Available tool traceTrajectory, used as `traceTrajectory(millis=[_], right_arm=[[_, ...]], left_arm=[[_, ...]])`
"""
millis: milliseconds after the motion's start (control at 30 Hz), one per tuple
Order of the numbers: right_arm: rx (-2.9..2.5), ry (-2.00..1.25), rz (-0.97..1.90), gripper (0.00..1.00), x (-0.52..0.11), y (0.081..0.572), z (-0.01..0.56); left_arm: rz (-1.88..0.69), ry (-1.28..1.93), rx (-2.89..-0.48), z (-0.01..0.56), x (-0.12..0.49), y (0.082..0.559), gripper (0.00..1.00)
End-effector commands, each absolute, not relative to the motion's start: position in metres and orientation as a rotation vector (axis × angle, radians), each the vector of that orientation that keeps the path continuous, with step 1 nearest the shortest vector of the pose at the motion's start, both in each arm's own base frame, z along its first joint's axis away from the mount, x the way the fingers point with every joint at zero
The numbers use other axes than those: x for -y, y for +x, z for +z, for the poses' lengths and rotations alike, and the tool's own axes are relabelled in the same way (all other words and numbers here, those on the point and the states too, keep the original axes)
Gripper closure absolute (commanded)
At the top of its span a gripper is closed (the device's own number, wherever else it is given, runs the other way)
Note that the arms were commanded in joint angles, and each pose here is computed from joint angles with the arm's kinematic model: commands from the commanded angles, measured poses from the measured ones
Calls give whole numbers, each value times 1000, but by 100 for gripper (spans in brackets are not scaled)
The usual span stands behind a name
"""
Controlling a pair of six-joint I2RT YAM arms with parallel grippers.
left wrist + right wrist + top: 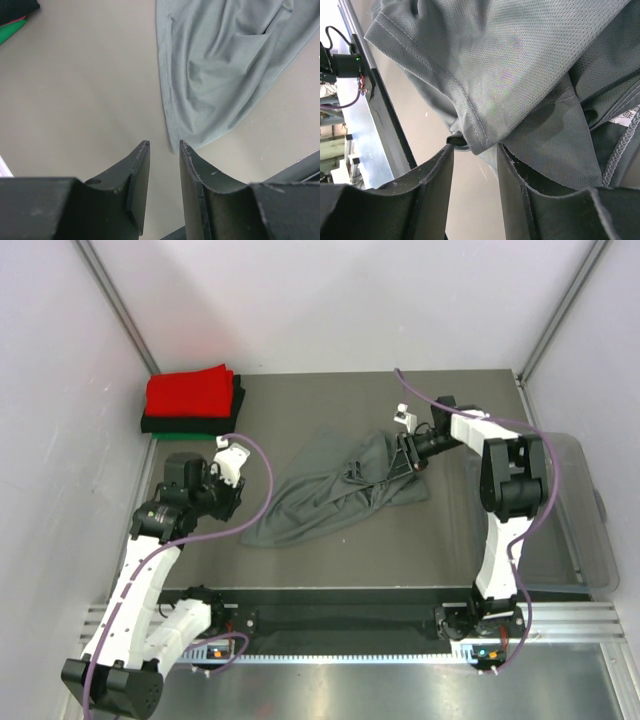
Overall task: Fold and stack the t-shirts
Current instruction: Flatten the tshirt out
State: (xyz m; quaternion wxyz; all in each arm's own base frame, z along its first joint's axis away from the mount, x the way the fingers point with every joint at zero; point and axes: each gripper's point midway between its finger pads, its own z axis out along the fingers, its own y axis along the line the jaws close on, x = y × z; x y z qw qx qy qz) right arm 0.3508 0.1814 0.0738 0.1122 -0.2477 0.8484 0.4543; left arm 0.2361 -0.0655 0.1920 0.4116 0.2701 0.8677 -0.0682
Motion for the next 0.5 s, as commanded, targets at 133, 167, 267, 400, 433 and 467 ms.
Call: traceTrajectory(millis=[133,167,267,400,433,467], right_arm=[[-2431,-719,1372,61,-184,366,84],[-2433,-717,1376,61,-184,366,83],[-2435,-711,1385,63,-185,367,82],[-2431,-706,1406,75,-187,367,82],[-2428,-706,1412,78,-187,367,82],[-2423,-707,1417,81,-187,366,84]], left_arm=[[-186,664,-2124,203,68,242,64],[-185,663,-2123,204,68,243,64],[-194,664,-2122,204,69,242,64],[-192,660,-2121,204,69,243,64],[-193,659,-2123,204,69,242,64],[-192,657,-2122,204,68,242,64]])
